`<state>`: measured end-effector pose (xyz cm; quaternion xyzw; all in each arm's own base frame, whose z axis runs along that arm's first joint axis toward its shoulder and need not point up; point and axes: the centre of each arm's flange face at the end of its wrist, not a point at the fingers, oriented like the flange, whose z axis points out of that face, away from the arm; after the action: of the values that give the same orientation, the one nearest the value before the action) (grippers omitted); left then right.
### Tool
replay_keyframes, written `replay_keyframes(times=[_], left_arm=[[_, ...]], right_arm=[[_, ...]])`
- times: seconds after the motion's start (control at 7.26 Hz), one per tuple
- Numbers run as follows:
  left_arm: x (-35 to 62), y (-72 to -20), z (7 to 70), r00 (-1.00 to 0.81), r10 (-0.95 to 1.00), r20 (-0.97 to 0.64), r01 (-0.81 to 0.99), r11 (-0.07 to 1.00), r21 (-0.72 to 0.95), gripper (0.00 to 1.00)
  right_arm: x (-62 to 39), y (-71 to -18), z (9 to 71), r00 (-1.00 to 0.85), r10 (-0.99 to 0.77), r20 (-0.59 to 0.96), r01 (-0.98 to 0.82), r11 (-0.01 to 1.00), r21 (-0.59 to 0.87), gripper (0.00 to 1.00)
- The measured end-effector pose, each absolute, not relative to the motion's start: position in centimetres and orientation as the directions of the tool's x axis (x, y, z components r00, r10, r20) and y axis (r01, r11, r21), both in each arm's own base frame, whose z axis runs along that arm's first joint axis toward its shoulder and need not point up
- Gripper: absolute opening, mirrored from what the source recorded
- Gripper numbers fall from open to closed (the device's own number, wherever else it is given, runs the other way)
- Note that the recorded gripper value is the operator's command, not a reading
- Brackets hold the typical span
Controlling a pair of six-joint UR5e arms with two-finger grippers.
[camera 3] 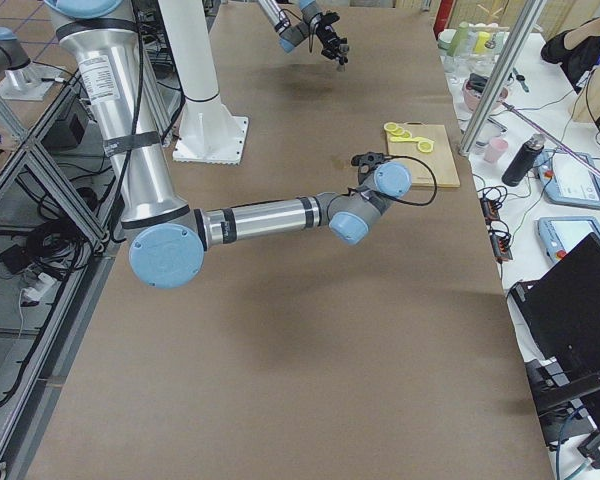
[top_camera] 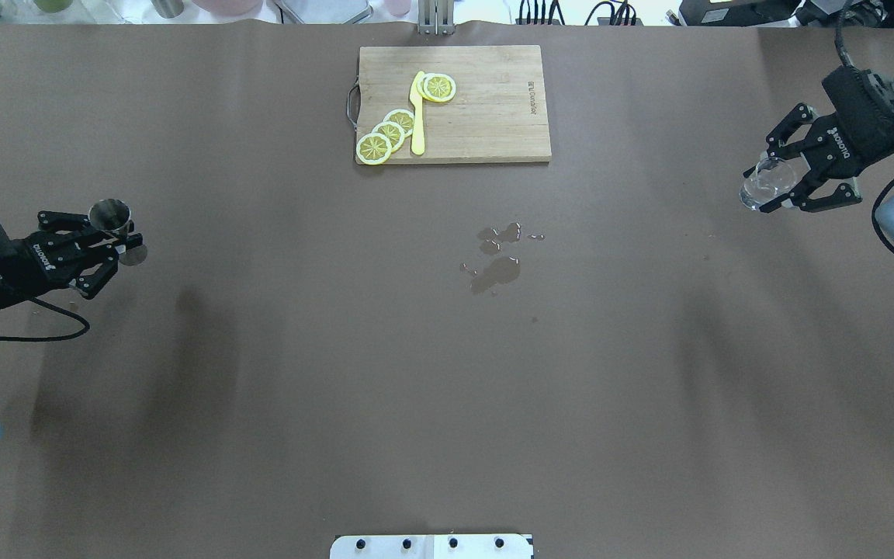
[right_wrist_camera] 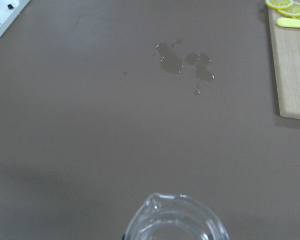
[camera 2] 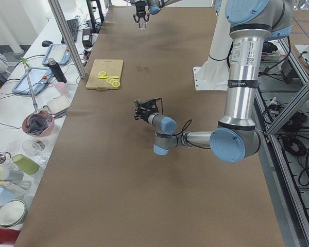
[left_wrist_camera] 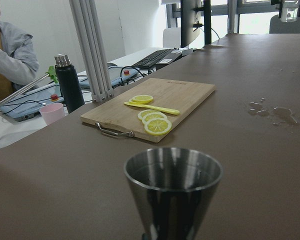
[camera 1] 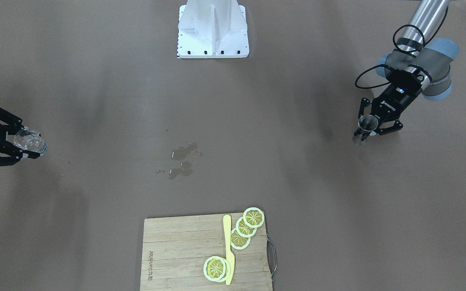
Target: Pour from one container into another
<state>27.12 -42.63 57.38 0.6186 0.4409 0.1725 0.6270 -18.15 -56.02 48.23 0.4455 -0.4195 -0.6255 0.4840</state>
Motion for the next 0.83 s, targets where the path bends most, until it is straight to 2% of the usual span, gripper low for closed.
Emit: replay_keyframes(times=[0.55,0.83], left_arm=[[20.8,-43.0,62.0,0.699,0.608,-0.377,0.392,0.115,0.913,0.00],[20.0,-41.4,61.6,0.691,0.516,-0.505,0.514,0.141,0.846,0.00]], right_arm=[[-17.4,-55.6,54.4,-0.113,-0.980,-0.165,0.239,-0.188,0.953,0.00],[-17.3,-56.6,55.2,-0.033,-0.997,-0.069,0.293,-0.076,0.953,0.00]])
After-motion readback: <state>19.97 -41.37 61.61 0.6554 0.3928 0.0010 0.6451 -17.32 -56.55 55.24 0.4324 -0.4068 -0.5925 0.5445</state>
